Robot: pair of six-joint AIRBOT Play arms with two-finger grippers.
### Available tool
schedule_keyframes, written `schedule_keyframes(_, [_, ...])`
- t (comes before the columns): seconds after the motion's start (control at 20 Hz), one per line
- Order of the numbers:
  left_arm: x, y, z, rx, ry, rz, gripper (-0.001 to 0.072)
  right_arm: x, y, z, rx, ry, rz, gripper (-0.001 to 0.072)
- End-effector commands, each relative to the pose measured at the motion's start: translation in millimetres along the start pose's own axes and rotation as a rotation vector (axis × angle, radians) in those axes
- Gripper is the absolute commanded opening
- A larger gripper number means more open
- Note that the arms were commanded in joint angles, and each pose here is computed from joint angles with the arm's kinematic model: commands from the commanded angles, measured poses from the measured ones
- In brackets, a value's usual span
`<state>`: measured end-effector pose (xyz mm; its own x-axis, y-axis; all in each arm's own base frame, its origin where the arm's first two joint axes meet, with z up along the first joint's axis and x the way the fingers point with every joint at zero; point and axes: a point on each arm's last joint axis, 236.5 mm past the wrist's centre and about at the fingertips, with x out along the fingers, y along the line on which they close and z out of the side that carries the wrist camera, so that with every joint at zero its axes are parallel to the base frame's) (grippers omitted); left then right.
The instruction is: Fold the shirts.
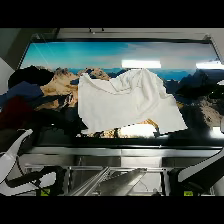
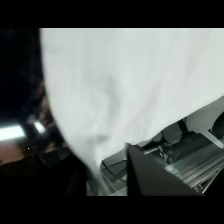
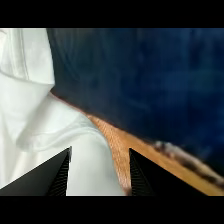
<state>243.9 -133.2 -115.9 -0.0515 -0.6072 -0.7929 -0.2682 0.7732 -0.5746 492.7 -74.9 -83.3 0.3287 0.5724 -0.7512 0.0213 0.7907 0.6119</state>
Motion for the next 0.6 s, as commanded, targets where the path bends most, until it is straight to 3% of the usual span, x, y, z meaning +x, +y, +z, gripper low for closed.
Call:
schedule_keyframes(0.0, [-4.5,-10.5,14.8,0.045,-0.045,0.004,0.0084,19.9,11.5,-6.0,-0.071,0.085,0.032,0.0428])
schedule_keyframes(0.05, [-6.9,-16.1,19.5,0.064,-0.056,0.003,0.0013,26.3,12.3,-8.4,-0.103,0.1,0.022,0.0428])
schedule_keyframes(0.35, [-35.7,-29.5,55.2,0.093,-0.152,-0.012,0.0013,36.3,7.8,-18.5,-0.158,0.156,-0.024,0.0424])
schedule_keyframes(0.55, [-58.7,-4.6,80.2,0.024,-0.249,-0.015,0.0013,24.1,6.6,-58.7,-0.209,0.328,0.006,0.0425])
